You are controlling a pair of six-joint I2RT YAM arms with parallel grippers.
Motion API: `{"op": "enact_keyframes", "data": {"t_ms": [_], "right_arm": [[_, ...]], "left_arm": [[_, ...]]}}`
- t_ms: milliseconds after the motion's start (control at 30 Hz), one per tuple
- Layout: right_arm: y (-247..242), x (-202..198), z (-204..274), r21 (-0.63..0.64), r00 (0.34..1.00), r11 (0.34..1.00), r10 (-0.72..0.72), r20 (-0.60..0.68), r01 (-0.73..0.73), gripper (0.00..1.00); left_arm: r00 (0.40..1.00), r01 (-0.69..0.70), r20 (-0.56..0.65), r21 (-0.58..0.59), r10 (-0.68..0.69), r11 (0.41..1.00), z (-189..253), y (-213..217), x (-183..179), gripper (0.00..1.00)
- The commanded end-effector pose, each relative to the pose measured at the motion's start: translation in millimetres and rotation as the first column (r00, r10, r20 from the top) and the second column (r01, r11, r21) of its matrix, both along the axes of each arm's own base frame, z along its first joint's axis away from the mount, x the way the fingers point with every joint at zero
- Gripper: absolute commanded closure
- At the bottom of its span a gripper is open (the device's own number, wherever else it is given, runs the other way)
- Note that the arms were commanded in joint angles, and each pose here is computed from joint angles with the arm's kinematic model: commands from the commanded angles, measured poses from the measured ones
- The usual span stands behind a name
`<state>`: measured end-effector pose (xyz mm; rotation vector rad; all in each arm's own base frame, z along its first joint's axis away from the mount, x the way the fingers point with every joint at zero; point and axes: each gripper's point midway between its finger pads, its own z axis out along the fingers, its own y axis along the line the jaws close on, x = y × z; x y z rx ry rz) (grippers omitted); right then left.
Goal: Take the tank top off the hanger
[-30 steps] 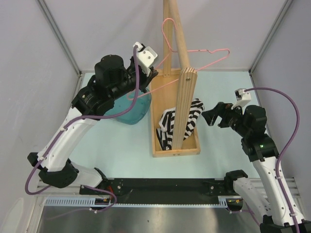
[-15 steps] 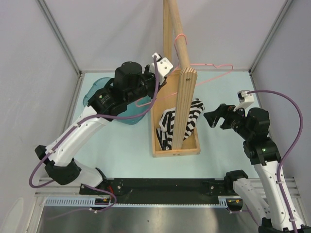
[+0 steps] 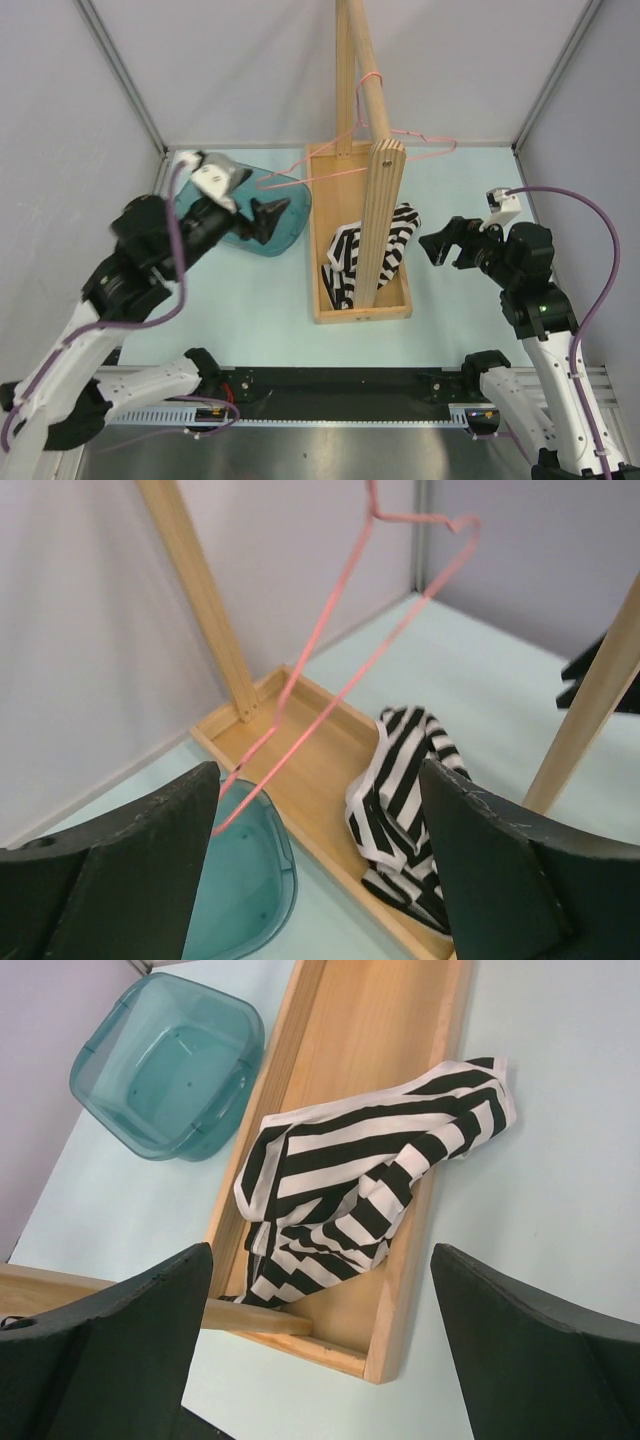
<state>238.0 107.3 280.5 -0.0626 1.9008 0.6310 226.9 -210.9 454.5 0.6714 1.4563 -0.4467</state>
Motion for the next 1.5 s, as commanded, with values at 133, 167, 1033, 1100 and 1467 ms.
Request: {"op": "enact_keyframes", "data": {"t_ms": [133, 167, 1033, 1100, 1467], "right_arm": [[-1, -5, 2, -0.001, 1.000, 1.000, 0.010, 0.026, -0.010, 0.04], [1, -4, 3, 0.009, 0.999, 1.000, 0.011, 0.030, -0.012, 0.04], [-3, -24, 26, 0.048, 0.997, 0.999, -0.009, 0.082, 0.005, 0.05], [-1, -24, 27, 0.065, 0.996, 0.998, -0.007, 0.088, 0.001, 0.04], [-7, -30, 27, 0.024, 0.995, 1.000, -0.015, 0.102, 0.013, 0.04]], "left_arm": [[0.910, -0.413, -0.184, -0.329, 0.372, 0.849, -9, 105, -14, 0.07], [0.864, -0.498, -0.262, -0.314, 0.431, 0.808, -30, 115, -11, 0.01], [0.580, -0.172, -0.752, -0.488, -0.313, 0.856, -232, -46, 28, 0.04], [0.589, -0.142, -0.741, -0.487, -0.322, 0.862, -236, -58, 29, 0.04], [0.618, -0.117, -0.768, -0.300, -0.167, 0.947, -308, -120, 73, 0.04]]}}
